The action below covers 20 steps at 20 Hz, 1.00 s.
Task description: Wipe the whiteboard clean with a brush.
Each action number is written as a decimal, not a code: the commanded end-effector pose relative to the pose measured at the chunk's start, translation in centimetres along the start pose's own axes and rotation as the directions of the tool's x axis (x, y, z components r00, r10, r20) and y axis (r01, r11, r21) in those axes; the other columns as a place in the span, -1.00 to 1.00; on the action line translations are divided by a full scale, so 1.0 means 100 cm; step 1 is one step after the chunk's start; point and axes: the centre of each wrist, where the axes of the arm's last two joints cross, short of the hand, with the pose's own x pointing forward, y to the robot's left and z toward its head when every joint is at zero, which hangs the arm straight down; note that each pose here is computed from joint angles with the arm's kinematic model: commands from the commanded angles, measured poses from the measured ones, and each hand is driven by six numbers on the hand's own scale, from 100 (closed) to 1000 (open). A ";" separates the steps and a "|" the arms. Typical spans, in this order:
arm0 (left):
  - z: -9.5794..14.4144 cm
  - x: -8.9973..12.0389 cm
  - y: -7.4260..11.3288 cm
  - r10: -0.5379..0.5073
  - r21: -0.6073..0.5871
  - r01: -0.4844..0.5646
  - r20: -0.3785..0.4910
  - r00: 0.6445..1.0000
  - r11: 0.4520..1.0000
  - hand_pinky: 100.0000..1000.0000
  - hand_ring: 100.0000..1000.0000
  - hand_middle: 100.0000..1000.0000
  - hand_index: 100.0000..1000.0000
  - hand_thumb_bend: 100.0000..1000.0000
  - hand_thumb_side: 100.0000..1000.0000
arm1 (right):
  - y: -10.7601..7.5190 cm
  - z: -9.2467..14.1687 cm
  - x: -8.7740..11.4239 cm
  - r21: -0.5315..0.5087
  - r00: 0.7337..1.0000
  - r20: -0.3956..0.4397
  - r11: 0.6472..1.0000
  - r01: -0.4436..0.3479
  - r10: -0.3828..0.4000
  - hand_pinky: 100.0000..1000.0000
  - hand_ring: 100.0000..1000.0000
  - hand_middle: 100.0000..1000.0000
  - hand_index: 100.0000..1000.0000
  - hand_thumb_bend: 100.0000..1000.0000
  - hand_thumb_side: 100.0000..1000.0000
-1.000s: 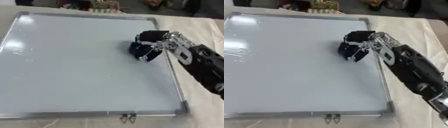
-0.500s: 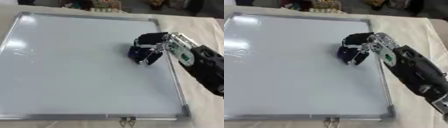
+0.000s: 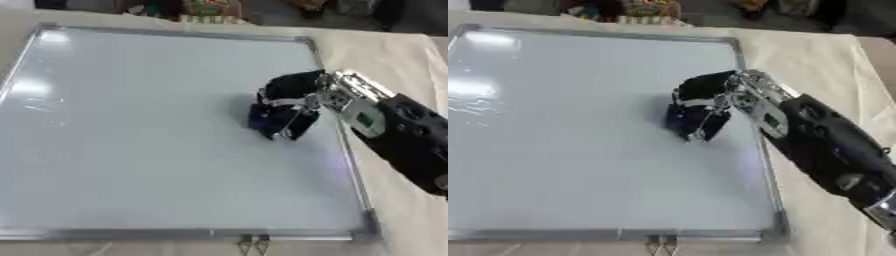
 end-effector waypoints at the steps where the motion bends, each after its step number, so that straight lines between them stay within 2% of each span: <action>1: -0.003 0.006 0.000 -0.008 -0.012 0.008 0.021 1.000 1.000 -0.28 -0.12 -0.26 0.02 -1.00 0.78 | 0.003 -0.004 0.008 0.036 0.999 0.035 0.999 0.006 -0.007 -0.18 -0.23 -0.84 -0.47 -1.00 -0.80; 13: -0.003 0.006 0.000 -0.001 -0.011 0.001 0.018 1.000 1.000 -0.28 -0.12 -0.26 0.02 -1.00 0.77 | -0.007 -0.018 0.033 0.027 0.991 0.118 0.998 0.057 -0.060 -0.18 -0.26 -0.86 -0.44 -1.00 -0.86; 18: -0.003 0.005 0.000 0.003 -0.012 -0.003 0.016 1.000 1.000 -0.28 -0.12 -0.26 0.02 -1.00 0.77 | -0.018 -0.028 0.044 0.011 0.985 0.164 0.999 0.049 -0.050 -0.18 -0.27 -0.87 -0.44 -1.00 -0.83; 20: -0.003 0.005 -0.001 0.004 -0.013 -0.004 0.015 1.000 1.000 -0.28 -0.12 -0.26 0.02 -1.00 0.77 | -0.022 -0.032 0.048 0.004 0.983 0.180 0.999 0.039 -0.039 -0.18 -0.27 -0.87 -0.43 -1.00 -0.87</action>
